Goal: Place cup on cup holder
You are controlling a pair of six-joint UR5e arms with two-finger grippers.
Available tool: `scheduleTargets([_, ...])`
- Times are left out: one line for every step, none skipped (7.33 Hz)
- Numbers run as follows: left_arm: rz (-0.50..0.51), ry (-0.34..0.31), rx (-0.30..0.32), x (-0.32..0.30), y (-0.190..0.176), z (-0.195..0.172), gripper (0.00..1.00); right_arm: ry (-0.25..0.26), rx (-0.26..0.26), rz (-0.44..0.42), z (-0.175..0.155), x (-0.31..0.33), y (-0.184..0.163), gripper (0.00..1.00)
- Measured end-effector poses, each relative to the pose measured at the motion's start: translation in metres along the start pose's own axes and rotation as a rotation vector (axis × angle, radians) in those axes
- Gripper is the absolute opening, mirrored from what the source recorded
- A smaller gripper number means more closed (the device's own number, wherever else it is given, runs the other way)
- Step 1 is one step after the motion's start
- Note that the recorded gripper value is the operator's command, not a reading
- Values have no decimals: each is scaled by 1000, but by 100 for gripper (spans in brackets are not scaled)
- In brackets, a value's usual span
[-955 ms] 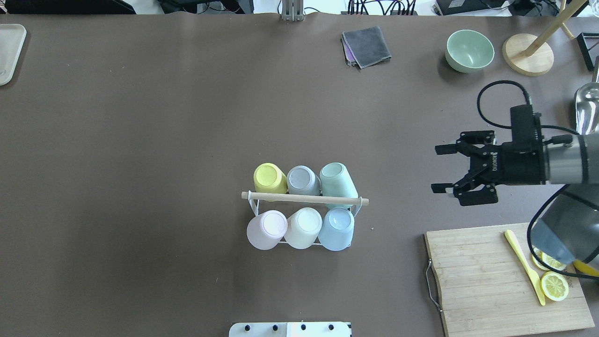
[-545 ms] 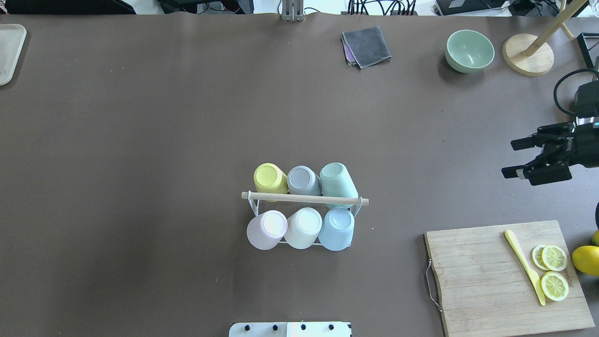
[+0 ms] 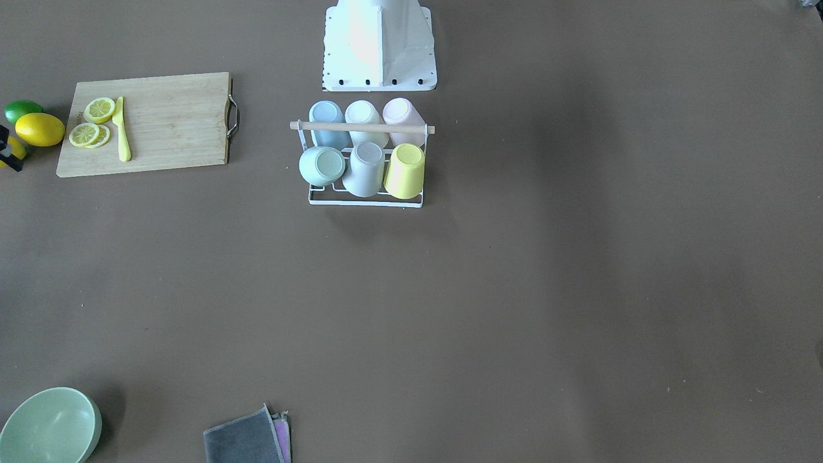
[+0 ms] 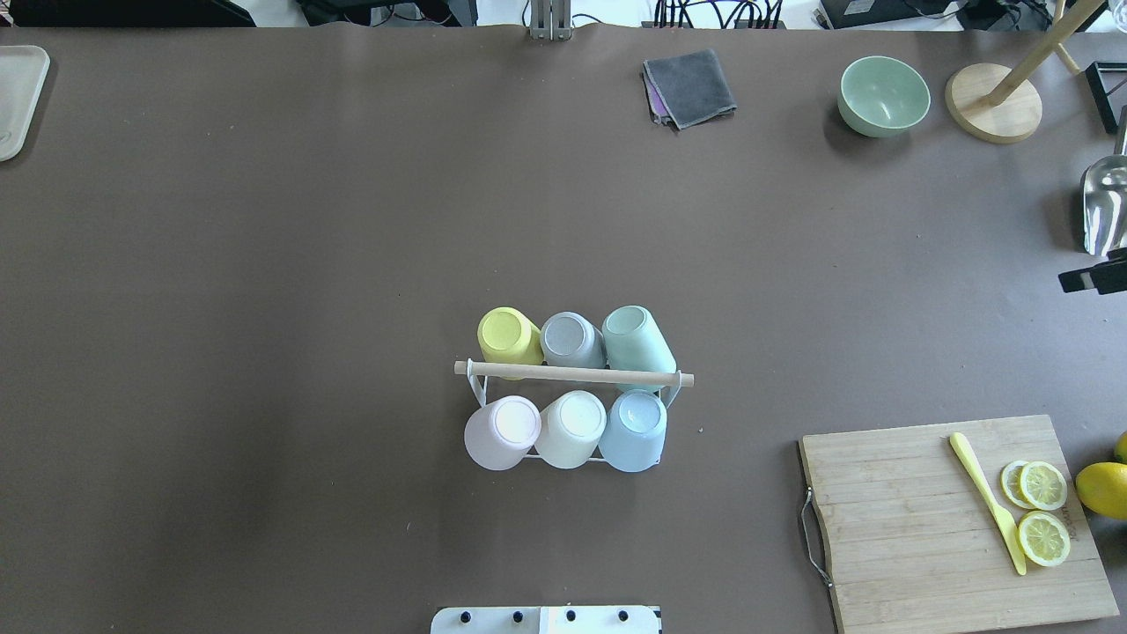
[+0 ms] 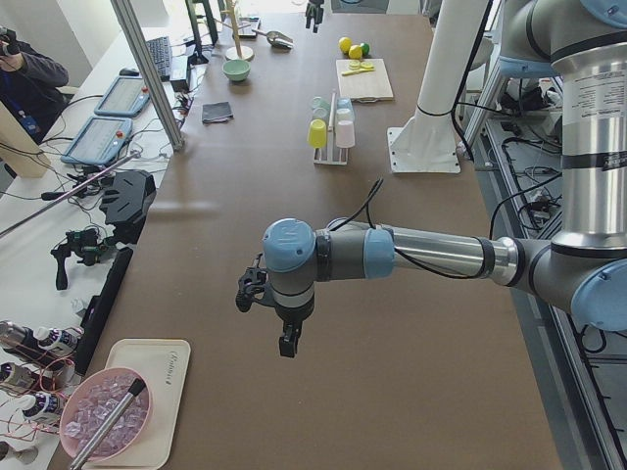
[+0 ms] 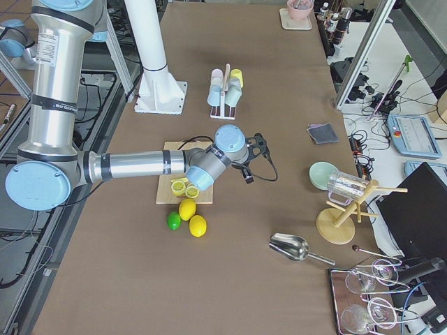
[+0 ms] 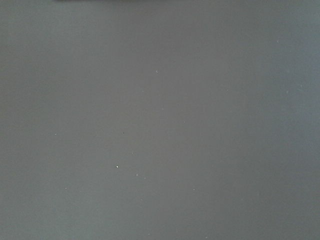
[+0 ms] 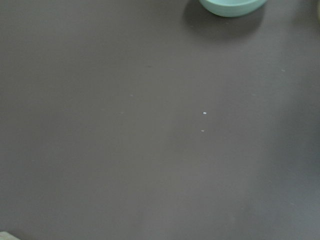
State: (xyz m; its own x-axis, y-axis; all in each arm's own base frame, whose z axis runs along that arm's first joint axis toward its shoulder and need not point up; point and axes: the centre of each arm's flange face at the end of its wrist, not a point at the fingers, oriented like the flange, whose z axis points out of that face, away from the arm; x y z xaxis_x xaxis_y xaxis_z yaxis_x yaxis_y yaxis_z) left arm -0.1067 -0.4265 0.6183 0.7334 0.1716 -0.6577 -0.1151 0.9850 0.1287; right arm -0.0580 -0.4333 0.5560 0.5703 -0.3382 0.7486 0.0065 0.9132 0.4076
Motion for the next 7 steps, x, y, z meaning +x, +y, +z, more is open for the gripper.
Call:
scheduleTargets([6,0,-1,-1,0,0,99,97,-27,71,-10,34,11,100])
scheduleTargets([11,-1,2,-1,-1,0,99,155,-75,159,-20,61,21,100])
scheduleTargets([20,-3,11,0,-2,0,99,185,-131,238,-28,83,31,100])
scheduleTargets([31,-5,23,0,-3,-1,99,203,-182,305,-34,104,45,100])
scheduleTargets([32,-6,27,-1,-2,0,99,211,-227,372,-39,120,57,100])
scheduleTargets([8,1,29,-1,-2,1,99,214,-272,424,-43,131,67,100])
scheduleTargets([-33,19,32,-1,-2,2,99,213,-301,449,-45,136,72,100])
